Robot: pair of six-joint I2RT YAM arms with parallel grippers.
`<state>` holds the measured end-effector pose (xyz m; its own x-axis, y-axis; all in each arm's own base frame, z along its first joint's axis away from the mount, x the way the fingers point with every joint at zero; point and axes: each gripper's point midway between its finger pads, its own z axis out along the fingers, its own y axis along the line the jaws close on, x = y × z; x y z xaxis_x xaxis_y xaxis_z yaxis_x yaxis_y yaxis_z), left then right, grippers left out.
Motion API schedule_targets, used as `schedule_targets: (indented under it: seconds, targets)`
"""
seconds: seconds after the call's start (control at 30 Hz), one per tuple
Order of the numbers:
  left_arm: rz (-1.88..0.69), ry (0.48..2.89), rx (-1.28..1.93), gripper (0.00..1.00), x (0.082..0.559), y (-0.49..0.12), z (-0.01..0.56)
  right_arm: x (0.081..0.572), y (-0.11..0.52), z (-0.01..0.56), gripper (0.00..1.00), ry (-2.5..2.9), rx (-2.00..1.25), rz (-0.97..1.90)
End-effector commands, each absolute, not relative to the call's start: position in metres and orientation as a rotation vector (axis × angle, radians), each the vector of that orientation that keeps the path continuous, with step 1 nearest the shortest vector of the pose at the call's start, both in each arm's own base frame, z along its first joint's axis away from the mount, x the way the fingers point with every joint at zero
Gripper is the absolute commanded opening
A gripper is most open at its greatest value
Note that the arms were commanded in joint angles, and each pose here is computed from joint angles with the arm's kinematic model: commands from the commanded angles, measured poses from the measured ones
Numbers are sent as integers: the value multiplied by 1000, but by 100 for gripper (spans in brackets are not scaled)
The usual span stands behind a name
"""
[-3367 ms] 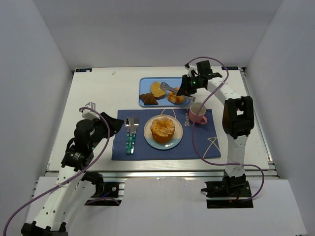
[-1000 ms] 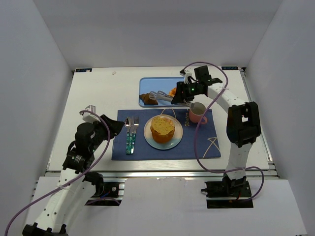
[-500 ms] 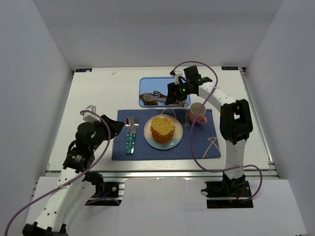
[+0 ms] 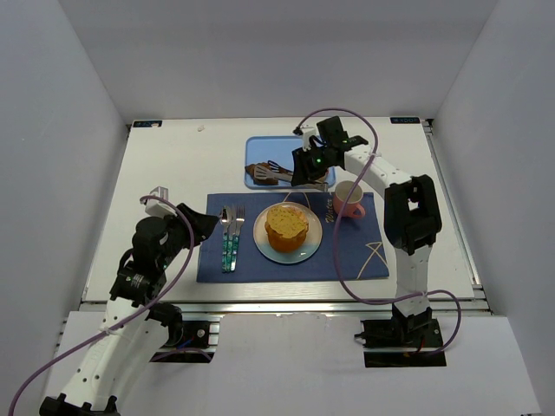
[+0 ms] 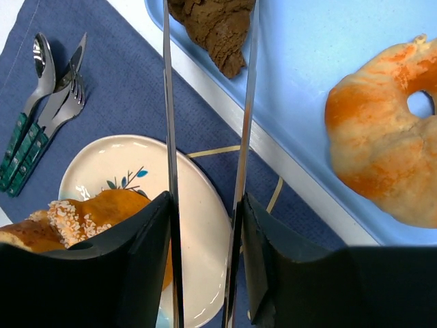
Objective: Place the bread
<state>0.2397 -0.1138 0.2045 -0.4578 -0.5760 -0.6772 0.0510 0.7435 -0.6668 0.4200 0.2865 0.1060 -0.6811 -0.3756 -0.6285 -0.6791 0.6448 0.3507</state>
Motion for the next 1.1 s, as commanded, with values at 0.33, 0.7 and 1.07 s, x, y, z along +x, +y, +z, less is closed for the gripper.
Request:
schedule_targets:
  seconds: [0.33,0.7,1.07]
  targets:
    - [-754,1901,-408,55,239,-109,212,401,260,245,10,2046,-801,858]
    - [-780,1898,-397,55,238,-114,207,242,203,215,7,1975,-1024,836]
    - [-803,1908,-376,55,240,-119,206,215,188,198,13,2021,-1059,816]
